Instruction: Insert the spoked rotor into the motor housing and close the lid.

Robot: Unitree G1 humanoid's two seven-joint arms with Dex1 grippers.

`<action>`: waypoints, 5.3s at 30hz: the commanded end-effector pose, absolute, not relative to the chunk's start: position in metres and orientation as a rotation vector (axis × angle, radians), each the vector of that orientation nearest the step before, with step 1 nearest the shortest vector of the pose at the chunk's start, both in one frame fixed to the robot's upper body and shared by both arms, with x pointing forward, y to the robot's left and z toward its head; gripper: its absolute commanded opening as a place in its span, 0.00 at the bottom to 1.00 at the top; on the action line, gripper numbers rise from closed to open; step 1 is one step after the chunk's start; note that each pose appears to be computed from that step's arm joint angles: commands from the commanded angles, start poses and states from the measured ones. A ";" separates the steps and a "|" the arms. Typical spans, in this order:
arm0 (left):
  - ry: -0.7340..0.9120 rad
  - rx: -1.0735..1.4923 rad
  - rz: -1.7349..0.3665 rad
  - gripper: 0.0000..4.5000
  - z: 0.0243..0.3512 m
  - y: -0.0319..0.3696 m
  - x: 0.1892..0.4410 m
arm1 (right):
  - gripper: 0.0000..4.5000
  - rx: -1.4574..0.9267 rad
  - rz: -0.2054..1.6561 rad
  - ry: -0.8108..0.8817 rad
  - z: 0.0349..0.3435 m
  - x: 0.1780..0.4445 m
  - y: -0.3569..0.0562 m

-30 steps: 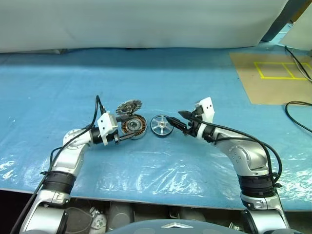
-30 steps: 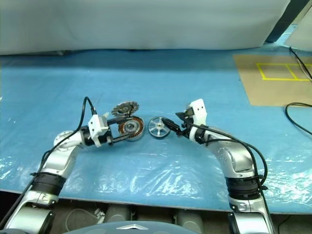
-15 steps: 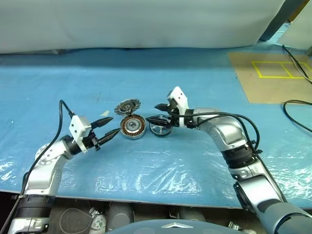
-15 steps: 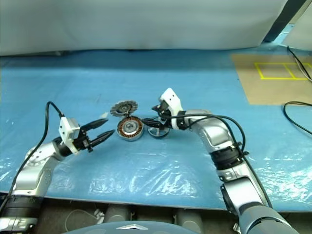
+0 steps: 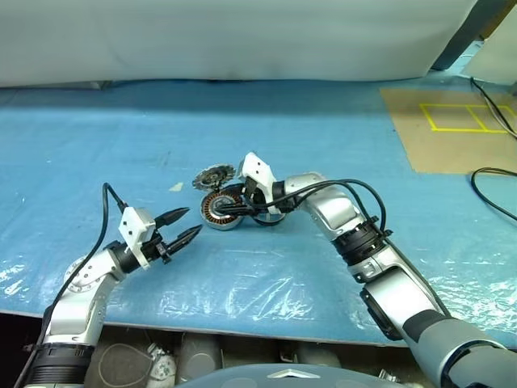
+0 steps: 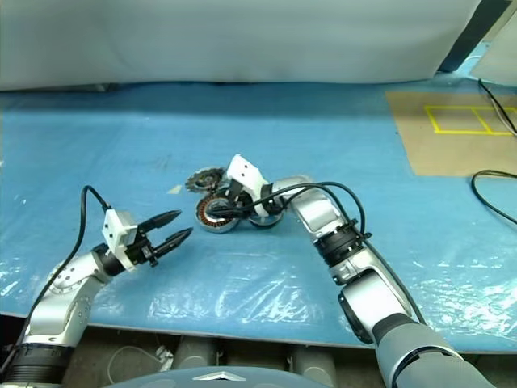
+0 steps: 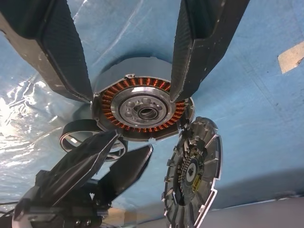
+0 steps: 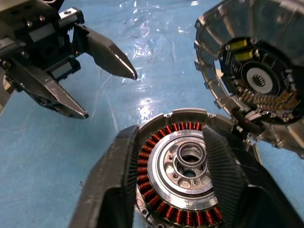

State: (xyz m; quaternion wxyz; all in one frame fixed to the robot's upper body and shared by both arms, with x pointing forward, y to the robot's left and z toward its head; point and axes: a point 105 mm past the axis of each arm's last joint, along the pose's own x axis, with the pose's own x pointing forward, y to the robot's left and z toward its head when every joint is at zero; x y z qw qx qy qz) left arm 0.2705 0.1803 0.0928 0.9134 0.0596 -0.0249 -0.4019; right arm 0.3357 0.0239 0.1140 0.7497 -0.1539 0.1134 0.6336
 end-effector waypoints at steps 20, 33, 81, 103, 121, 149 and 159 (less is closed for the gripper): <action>-0.083 0.171 -0.835 0.60 0.095 0.169 0.278 | 0.30 -0.511 1.313 0.101 0.120 0.356 0.046; -0.098 0.170 -0.841 0.60 0.097 0.164 0.282 | 0.30 -0.831 1.419 -0.020 0.132 0.350 0.041; -0.113 0.176 -0.829 0.60 0.098 0.163 0.287 | 0.18 -0.873 1.448 0.067 0.110 0.364 0.046; -0.110 0.173 -0.837 0.60 0.096 0.159 0.289 | 0.18 -0.892 1.536 0.060 0.130 0.361 0.032; -0.122 0.173 -0.833 0.60 0.100 0.159 0.292 | 0.01 -0.697 1.523 0.052 0.127 0.350 0.053; -0.125 0.164 -0.858 0.60 0.099 0.149 0.296 | 0.01 -0.816 1.454 0.030 0.118 0.357 0.037; -0.119 0.164 -0.857 0.60 0.099 0.151 0.293 | 0.01 -0.547 1.497 -0.001 0.152 0.348 0.047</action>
